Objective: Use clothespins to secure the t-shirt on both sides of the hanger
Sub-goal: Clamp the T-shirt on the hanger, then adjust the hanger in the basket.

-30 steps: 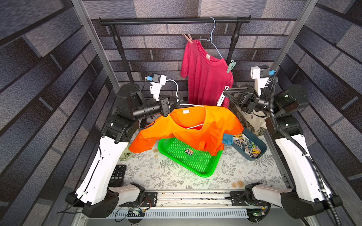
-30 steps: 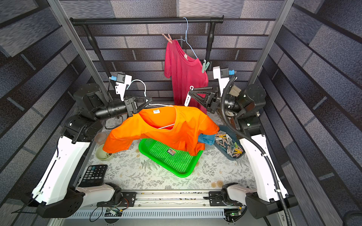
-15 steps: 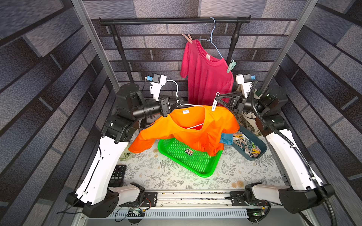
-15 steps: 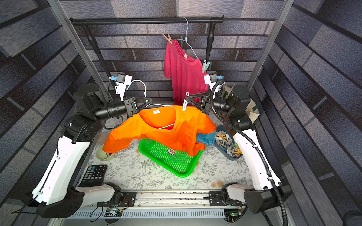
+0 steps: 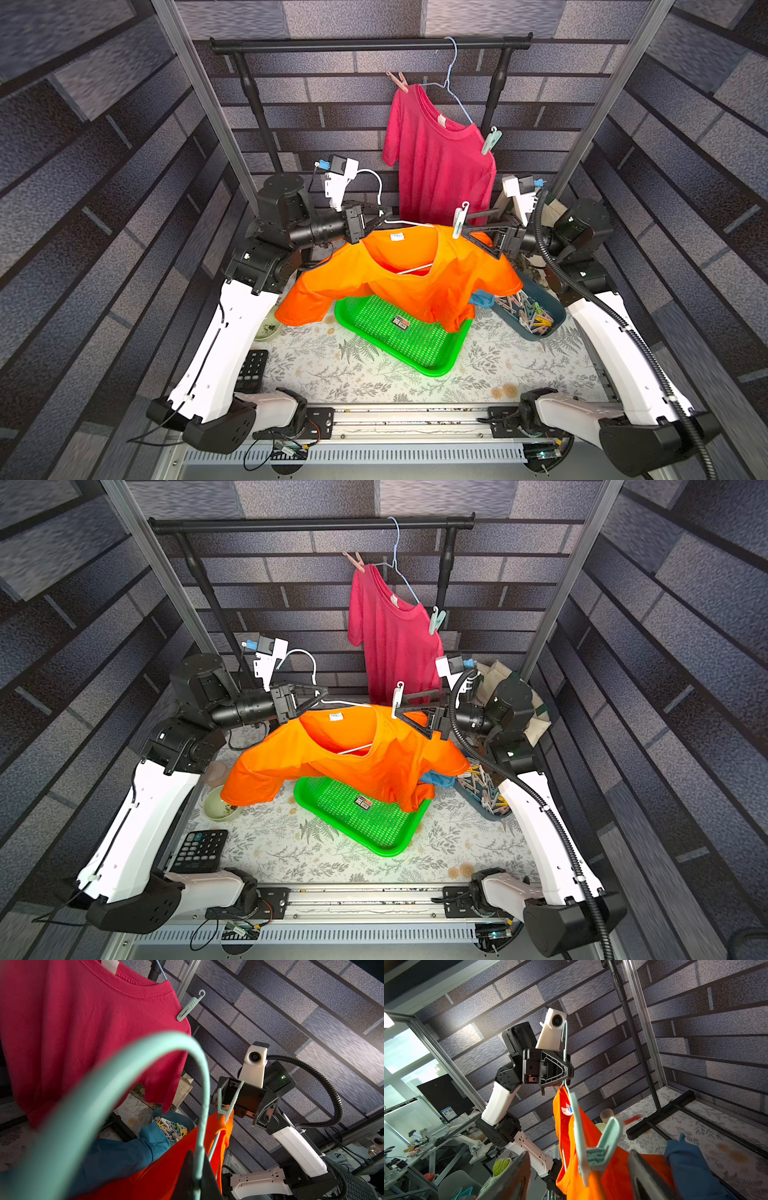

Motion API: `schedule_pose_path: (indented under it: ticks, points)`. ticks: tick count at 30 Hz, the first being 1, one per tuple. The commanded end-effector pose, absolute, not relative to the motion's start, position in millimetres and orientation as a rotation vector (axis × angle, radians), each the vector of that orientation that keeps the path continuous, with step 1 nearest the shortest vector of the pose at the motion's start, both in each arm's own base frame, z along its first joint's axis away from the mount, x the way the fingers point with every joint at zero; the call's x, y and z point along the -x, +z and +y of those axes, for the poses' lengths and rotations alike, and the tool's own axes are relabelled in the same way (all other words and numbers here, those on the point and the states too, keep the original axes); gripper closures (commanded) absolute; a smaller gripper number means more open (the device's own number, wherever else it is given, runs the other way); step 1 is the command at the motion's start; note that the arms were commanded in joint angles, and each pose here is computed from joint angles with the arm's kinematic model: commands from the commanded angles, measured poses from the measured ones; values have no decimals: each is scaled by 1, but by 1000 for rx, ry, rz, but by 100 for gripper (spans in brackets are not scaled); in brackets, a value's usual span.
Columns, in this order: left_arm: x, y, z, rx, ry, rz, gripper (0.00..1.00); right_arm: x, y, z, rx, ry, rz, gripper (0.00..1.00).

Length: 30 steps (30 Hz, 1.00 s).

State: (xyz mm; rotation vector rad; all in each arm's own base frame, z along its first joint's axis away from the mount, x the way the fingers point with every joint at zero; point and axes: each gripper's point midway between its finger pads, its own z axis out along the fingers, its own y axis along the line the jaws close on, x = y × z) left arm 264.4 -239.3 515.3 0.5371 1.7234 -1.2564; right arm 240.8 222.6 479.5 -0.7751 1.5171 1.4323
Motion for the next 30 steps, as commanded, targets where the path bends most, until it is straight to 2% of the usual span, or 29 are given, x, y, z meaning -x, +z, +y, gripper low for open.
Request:
schedule_pose_path:
  ticks: [1, 10, 13, 15, 18, 20, 24, 30]
  points:
    - [-244, 545, -231, -573, -1257, 1617, 98, -240, 462, 214, 749, 1344, 1598, 24]
    - [-239, 544, -218, -559, -1223, 1608, 96, -218, 433, 200, 698, 1313, 1681, 25]
    - [-238, 543, -216, -556, -1219, 1608, 96, -210, 425, 197, 693, 1298, 1700, 36]
    - [-237, 543, -215, -557, -1216, 1605, 96, -207, 419, 195, 682, 1284, 1720, 48]
    - [-237, 541, -214, -554, -1211, 1610, 96, -210, 414, 191, 662, 1269, 1743, 77]
    - [-239, 538, -212, -545, -1189, 1623, 96, -213, 417, 189, 648, 1258, 1740, 88]
    - [-248, 521, -205, -508, -1092, 1680, 97, -221, 432, 183, 613, 1227, 1703, 97]
    - [-252, 501, -201, -493, -1040, 1731, 97, -245, 448, 167, 509, 1167, 1706, 100]
